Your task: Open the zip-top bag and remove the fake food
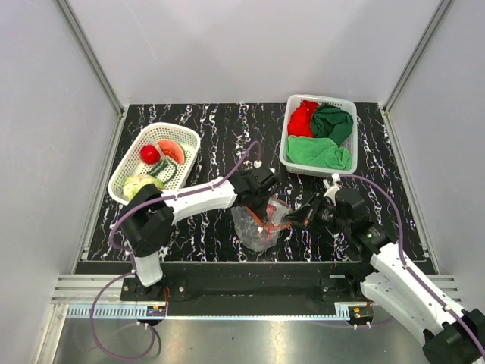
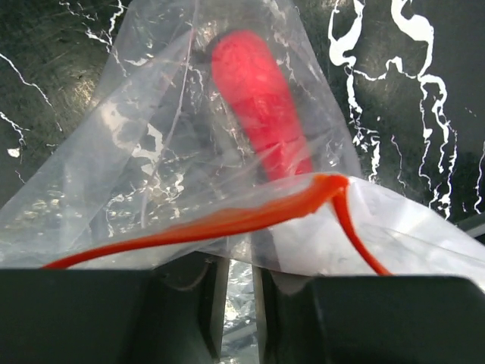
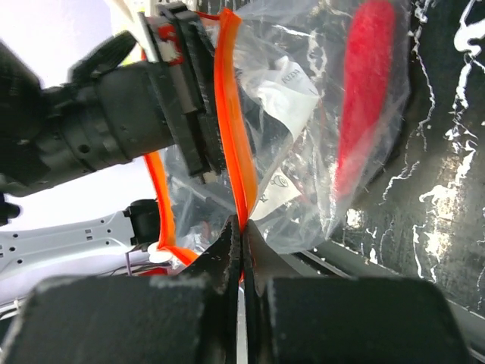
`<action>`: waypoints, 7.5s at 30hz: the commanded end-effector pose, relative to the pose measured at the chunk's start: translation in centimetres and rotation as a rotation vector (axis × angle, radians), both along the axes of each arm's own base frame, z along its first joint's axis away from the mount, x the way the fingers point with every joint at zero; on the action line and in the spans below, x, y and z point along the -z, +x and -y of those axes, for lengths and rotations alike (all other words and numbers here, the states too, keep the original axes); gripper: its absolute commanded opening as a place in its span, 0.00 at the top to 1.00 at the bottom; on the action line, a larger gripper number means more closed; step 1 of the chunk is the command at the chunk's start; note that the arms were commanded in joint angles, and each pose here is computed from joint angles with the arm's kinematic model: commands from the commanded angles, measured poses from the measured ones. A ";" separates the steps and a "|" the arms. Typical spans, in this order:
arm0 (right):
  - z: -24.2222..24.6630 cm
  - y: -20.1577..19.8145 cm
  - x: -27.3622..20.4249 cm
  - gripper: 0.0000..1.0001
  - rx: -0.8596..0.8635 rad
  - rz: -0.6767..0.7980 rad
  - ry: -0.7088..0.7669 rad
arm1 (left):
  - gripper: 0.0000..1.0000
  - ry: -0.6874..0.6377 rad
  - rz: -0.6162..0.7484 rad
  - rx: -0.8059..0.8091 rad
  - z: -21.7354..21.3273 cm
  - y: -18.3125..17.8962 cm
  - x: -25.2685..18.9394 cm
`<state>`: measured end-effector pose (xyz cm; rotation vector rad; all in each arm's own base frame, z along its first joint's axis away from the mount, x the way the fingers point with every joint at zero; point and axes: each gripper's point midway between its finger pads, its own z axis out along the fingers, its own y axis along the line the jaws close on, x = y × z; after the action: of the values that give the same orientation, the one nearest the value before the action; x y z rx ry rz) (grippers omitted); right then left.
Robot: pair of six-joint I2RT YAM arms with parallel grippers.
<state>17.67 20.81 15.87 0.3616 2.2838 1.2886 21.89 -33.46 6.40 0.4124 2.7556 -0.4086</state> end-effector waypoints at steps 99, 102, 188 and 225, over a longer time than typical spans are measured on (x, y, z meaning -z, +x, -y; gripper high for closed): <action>-6.0 4.7 -0.4 0.94 -0.198 0.069 -0.129 | 1.00 -0.426 -0.072 -0.101 7.3 -1.0 -18.4; -5.3 4.8 0.3 0.94 -0.176 0.120 -0.152 | 1.00 -0.475 -0.091 -0.060 8.4 -1.3 -18.6; -2.7 2.7 7.9 0.51 -0.273 -0.049 -0.393 | 0.80 -0.131 -0.391 -0.110 -3.9 -4.1 9.9; -2.4 3.1 6.8 1.00 -0.235 -0.087 -0.414 | 0.21 -0.278 -0.034 0.165 -5.4 -3.1 -2.7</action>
<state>20.31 23.16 8.04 -0.0244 2.6528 0.8982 19.03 -29.55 4.79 0.4168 2.8362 -0.8355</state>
